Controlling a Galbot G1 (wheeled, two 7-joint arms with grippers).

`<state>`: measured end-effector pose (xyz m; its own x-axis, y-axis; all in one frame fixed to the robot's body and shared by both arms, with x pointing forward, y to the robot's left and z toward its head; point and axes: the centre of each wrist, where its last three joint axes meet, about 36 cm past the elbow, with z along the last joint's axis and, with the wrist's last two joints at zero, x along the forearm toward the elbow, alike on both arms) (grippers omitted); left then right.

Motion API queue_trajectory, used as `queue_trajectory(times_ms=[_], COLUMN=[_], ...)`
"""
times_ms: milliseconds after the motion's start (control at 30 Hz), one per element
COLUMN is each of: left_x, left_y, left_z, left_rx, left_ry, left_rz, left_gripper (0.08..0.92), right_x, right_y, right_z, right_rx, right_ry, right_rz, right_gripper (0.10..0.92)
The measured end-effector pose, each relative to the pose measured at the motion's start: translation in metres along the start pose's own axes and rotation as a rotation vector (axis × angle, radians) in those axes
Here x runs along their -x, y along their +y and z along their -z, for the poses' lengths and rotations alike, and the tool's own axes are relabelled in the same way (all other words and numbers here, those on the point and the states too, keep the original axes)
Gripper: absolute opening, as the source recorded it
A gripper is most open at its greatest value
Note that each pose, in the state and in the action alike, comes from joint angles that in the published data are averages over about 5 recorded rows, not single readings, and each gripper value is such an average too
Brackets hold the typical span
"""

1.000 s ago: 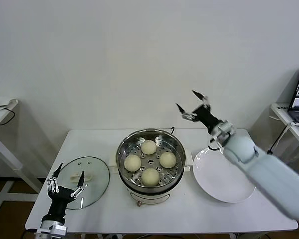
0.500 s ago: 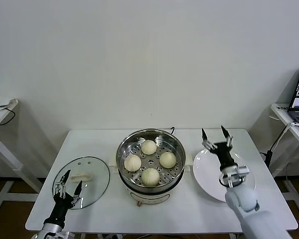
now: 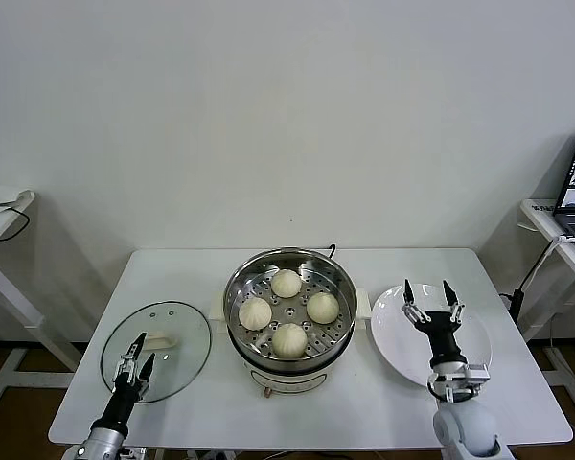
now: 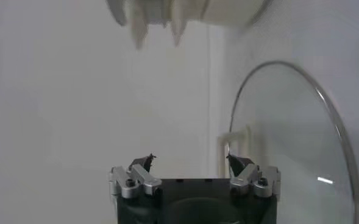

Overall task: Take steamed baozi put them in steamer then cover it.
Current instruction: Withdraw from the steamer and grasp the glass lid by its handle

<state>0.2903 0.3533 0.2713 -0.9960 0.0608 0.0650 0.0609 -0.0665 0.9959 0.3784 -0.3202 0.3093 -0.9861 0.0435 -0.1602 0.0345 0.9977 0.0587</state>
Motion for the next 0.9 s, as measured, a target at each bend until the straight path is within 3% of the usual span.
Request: queue_trajectory(times_ms=[433,900], left_x=[0.017,0.035], left_y=[-0.006,-0.007], left_z=[-0.004,0.002], left_rx=[0.064,0.028], left_ry=[0.034,0.056], left_rz=[0.000,-0.016], left_gripper=[0.823,0.823], right_x=[-0.021,-0.029], right_y=[-0.003,-0.007], right_z=[-0.011,-0.013], right_rx=[-0.007,-0.021], right_ry=[0.014,0.016], right_rz=[-0.019,-0.029], right_gripper=[0.823,0.823])
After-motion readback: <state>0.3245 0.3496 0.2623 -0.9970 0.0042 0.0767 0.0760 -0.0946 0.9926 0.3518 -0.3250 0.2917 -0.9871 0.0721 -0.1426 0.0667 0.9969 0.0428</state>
